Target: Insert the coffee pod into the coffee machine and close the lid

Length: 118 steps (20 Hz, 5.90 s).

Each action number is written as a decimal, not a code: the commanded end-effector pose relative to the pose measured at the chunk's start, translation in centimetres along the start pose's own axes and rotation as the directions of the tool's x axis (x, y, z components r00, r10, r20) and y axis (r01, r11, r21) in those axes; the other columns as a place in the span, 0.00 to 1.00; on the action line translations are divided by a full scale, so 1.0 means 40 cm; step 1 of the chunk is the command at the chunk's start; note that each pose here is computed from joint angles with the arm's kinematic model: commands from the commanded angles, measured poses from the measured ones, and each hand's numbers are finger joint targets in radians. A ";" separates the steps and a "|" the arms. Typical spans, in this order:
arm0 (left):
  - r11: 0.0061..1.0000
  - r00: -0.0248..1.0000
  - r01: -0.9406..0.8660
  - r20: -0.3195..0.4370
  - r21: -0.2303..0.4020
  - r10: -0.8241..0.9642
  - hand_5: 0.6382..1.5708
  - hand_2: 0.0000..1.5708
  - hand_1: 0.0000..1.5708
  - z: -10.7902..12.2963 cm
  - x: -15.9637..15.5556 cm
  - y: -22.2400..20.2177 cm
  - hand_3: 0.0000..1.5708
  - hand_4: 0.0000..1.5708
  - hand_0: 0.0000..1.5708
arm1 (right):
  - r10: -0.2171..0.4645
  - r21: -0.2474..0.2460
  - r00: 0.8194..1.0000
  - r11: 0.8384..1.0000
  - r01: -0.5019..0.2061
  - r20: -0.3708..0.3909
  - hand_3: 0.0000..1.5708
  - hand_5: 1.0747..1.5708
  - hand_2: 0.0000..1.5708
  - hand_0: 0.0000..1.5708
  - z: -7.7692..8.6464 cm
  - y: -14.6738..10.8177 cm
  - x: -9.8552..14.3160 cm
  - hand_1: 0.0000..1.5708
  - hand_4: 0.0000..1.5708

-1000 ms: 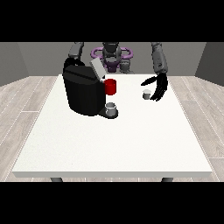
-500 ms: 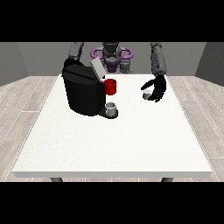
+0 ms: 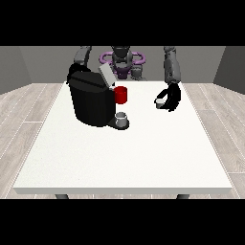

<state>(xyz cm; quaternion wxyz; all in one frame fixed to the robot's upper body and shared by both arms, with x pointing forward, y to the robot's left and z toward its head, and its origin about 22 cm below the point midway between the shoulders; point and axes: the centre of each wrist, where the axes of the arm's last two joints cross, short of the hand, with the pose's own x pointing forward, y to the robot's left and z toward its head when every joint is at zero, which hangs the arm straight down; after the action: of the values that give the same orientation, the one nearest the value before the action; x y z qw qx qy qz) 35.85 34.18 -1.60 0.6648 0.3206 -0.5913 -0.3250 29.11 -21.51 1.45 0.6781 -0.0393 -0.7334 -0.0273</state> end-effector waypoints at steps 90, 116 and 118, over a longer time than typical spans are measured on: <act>0.995 0.930 0.065 0.357 0.070 -0.086 1.00 0.76 0.74 -0.198 0.579 0.320 0.67 0.29 0.74 | -0.015 -0.012 0.995 1.000 0.016 0.094 0.00 1.00 0.00 0.00 -0.090 -0.021 0.053 0.00 0.26; 0.974 0.910 0.227 0.351 0.026 -0.221 1.00 0.00 0.00 -0.192 0.515 0.380 0.00 0.00 0.00 | -0.015 -0.034 0.998 0.999 0.017 0.067 0.00 1.00 0.00 0.00 -0.052 0.010 0.026 0.00 0.24; 0.977 0.912 0.215 0.358 -0.001 -0.201 1.00 0.00 0.00 -0.193 0.509 0.309 0.00 0.00 0.00 | -0.011 -0.050 0.999 0.999 0.013 0.037 0.00 1.00 0.00 0.00 -0.035 -0.031 -0.011 0.00 0.26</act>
<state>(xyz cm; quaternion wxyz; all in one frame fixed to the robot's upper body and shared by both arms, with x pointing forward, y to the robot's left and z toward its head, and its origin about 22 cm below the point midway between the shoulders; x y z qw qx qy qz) 46.21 25.85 22.14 0.5044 0.3157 -0.6686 -0.4460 31.37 -21.97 2.64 0.6480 -0.0440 -0.7591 -0.0440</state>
